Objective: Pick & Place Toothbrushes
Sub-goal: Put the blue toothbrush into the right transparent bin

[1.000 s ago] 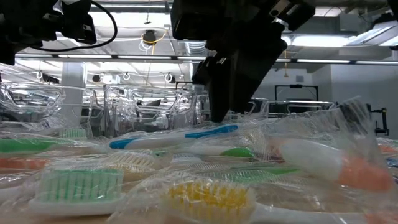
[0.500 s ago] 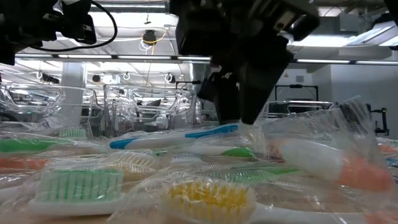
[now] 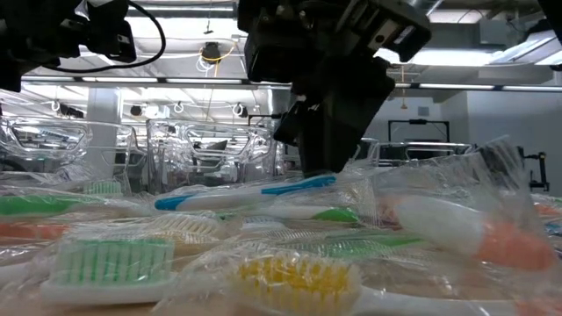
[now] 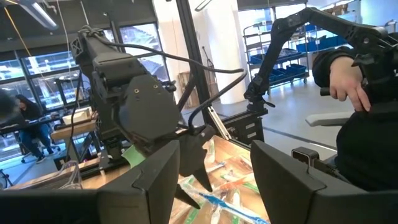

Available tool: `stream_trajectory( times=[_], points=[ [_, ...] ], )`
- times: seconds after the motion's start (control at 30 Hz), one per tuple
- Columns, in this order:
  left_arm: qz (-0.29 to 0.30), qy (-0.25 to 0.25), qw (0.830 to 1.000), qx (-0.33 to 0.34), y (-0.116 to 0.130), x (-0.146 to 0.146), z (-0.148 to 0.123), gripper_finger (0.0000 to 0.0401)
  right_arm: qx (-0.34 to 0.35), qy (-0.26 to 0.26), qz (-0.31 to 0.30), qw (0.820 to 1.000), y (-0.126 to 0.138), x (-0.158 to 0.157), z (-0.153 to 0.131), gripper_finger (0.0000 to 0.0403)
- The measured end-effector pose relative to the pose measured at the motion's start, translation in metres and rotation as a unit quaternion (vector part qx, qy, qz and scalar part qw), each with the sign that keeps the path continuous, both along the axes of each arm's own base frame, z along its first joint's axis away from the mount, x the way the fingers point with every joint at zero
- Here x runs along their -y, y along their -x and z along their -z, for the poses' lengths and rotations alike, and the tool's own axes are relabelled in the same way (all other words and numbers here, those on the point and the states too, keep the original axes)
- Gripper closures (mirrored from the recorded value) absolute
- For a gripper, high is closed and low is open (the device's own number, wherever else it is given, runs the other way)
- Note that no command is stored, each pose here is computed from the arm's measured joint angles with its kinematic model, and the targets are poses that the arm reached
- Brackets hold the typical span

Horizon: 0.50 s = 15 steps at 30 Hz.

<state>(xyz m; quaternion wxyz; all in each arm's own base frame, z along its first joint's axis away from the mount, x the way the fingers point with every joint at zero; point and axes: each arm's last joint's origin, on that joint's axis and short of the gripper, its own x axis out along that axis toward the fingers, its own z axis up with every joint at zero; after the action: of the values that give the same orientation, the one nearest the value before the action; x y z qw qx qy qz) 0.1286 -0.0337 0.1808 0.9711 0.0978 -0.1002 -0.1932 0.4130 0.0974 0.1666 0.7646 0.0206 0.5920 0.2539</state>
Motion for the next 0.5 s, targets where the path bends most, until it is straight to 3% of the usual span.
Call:
stream_trajectory(
  times=[0.5],
  points=[
    [0.000, 0.000, 1.000, 0.000, 0.0000, 0.0000, 0.0000, 0.0210, -0.002, -0.014, 0.000, 1.000, 0.0003, -0.0014, 0.0003, 0.0266]
  ],
)
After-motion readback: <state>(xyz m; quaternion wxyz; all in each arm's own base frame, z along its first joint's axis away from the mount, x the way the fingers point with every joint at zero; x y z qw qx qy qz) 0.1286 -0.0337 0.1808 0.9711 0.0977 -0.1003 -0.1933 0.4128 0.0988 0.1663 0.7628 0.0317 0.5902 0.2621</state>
